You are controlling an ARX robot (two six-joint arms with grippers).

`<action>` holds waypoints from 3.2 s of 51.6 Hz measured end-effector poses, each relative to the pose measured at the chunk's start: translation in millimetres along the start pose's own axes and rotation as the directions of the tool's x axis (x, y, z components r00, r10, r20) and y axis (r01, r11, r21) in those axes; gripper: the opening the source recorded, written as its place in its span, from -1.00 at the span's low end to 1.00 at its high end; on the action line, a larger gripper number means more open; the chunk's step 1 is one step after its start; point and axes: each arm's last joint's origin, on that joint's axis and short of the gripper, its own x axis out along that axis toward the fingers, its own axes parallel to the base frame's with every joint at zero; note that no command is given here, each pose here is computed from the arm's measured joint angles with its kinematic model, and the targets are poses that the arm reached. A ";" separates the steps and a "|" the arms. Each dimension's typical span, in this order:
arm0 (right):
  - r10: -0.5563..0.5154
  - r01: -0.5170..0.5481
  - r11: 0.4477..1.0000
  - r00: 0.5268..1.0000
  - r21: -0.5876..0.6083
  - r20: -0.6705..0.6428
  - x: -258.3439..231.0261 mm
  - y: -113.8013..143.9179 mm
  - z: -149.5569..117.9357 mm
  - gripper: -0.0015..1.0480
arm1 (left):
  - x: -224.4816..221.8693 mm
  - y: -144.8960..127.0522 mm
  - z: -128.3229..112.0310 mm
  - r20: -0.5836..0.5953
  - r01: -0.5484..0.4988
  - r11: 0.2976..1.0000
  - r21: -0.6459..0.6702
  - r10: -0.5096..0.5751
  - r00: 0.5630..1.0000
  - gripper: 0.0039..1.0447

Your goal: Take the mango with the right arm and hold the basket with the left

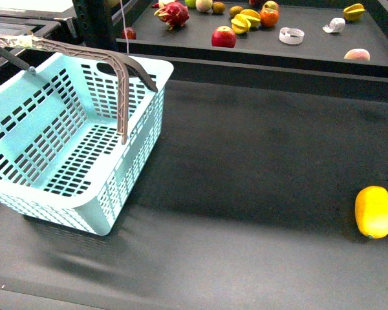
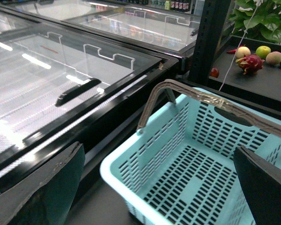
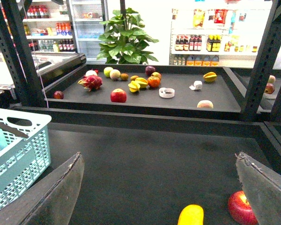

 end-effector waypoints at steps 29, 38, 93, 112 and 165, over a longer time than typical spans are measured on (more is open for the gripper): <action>0.000 0.000 1.000 1.000 0.000 0.000 0.0 0.0 0.0 0.85 | 126.8 -86.4 -18.1 -0.240 0.052 0.903 -0.426 -0.168 0.956 0.89; 0.000 0.000 1.000 1.000 0.000 0.000 0.0 0.0 0.0 0.85 | 155.3 -107.8 -26.1 -0.281 0.055 0.859 -0.509 -0.226 0.933 0.89; 0.000 0.000 1.000 1.000 0.000 0.000 0.0 0.0 0.0 0.85 | 256.8 -98.4 -40.5 -0.282 -0.084 0.693 -0.716 -0.177 0.943 -0.25; 0.000 0.000 1.000 1.000 0.000 0.000 0.0 0.0 0.0 0.85 | 232.3 -116.2 -30.6 -0.280 0.016 0.725 -0.689 -0.286 0.917 -0.82; 0.000 0.000 1.000 1.000 0.000 0.000 0.0 0.0 0.0 0.85 | 28.2 -161.5 12.1 -0.063 0.739 0.622 -0.259 -0.774 0.630 -0.83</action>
